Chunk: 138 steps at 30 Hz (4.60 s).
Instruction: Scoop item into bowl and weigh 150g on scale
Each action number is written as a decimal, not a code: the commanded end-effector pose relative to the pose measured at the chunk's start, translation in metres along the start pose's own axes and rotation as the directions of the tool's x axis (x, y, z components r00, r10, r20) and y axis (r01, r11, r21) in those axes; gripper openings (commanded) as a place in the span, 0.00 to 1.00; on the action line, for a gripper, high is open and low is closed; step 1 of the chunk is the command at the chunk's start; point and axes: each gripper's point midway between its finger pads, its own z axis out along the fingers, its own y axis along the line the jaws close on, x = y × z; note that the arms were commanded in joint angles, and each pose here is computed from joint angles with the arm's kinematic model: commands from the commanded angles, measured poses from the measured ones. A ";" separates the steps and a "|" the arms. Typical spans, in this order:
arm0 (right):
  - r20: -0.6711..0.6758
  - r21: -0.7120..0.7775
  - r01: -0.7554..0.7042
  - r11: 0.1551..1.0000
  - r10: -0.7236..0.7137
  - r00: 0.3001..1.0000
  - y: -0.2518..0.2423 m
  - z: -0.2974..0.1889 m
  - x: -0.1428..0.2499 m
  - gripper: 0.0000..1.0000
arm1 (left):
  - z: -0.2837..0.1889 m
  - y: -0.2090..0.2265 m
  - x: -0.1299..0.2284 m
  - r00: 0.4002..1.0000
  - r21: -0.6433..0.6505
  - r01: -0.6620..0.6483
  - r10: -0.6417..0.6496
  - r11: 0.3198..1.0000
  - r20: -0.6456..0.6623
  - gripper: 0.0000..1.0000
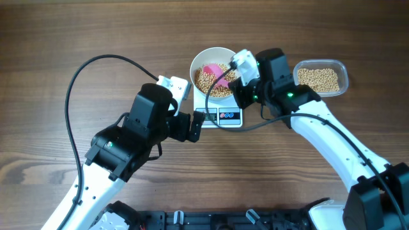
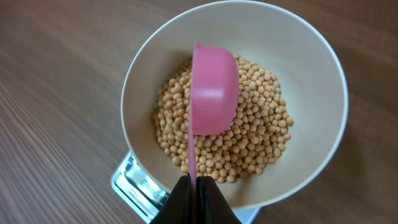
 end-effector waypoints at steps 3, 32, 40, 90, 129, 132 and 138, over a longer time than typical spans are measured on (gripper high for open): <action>-0.029 -0.177 -0.379 0.908 0.380 0.925 0.006 -0.010 -0.010 0.04 | 0.000 -0.001 -0.002 1.000 0.006 0.012 -0.012 1.000 0.003 1.00; 0.226 -0.398 -0.650 0.648 0.756 0.615 -0.173 -0.151 -0.020 0.04 | 0.000 -0.001 -0.002 1.000 0.006 0.012 -0.012 1.000 0.003 1.00; 0.387 -0.205 -0.626 0.753 0.649 0.655 -0.213 -0.189 0.007 0.04 | 0.000 -0.001 -0.002 1.000 0.006 0.012 -0.012 1.000 0.003 1.00; 0.434 0.007 -0.210 0.978 0.186 0.882 -0.095 -0.158 -0.071 0.04 | 0.000 -0.001 -0.002 1.000 0.006 0.012 -0.012 1.000 0.003 1.00; 0.010 0.136 0.347 0.928 -0.352 0.936 -0.024 0.004 -0.017 0.04 | 0.000 -0.001 -0.002 1.000 0.006 0.012 -0.012 1.000 0.003 1.00; -0.007 0.129 0.344 0.930 -0.346 0.938 -0.025 0.009 -0.012 0.04 | 0.000 -0.001 -0.002 1.000 0.006 0.012 -0.012 1.000 0.003 1.00; -0.019 0.099 0.366 0.925 -0.366 0.931 -0.012 0.018 -0.008 0.04 | 0.000 -0.001 -0.002 1.000 0.006 0.012 -0.012 1.000 0.003 1.00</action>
